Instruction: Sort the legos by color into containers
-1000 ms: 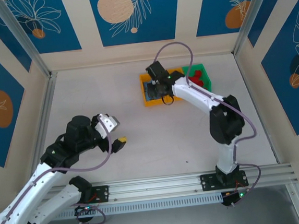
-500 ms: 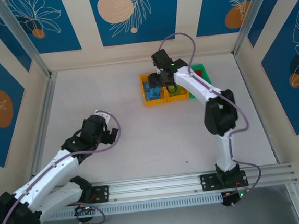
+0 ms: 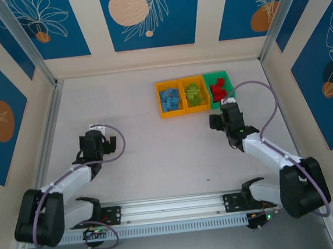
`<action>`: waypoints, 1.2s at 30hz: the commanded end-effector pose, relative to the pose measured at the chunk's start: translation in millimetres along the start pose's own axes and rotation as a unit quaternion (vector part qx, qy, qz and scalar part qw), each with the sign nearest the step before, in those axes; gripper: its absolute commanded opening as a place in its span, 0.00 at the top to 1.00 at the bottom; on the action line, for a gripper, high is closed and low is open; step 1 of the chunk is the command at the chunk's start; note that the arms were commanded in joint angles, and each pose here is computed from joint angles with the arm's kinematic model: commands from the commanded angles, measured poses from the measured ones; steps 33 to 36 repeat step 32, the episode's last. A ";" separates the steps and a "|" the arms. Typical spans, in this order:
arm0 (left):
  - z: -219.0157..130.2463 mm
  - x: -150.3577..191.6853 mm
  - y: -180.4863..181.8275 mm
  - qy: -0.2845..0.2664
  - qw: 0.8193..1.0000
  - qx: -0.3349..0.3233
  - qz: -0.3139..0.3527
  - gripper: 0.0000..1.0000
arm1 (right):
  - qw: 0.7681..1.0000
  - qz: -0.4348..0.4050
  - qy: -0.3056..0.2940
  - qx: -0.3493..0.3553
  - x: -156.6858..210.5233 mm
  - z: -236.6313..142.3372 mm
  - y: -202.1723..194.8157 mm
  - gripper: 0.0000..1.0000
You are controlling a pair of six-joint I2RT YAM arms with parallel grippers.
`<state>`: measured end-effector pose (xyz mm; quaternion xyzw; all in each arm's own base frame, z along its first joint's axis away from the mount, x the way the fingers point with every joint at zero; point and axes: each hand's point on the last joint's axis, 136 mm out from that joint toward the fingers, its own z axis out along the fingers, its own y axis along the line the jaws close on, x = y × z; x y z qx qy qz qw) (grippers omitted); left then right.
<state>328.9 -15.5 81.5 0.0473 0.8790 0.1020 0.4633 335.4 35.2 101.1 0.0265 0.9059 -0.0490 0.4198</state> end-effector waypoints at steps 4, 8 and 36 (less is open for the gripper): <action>29.9 -59.7 -9.2 -0.109 0.992 0.051 -0.021 0.00 | 0.995 0.033 -0.093 0.031 -36.5 42.7 -22.4 0.12; 50.4 -44.7 -1.2 -0.099 0.990 0.081 -0.067 0.00 | 0.987 0.025 -0.154 -0.033 -49.8 56.9 -13.3 0.08; 50.0 -44.6 -11.5 -0.112 0.987 0.104 -0.048 0.00 | 0.981 0.040 -0.164 -0.100 -34.0 52.1 -10.3 0.01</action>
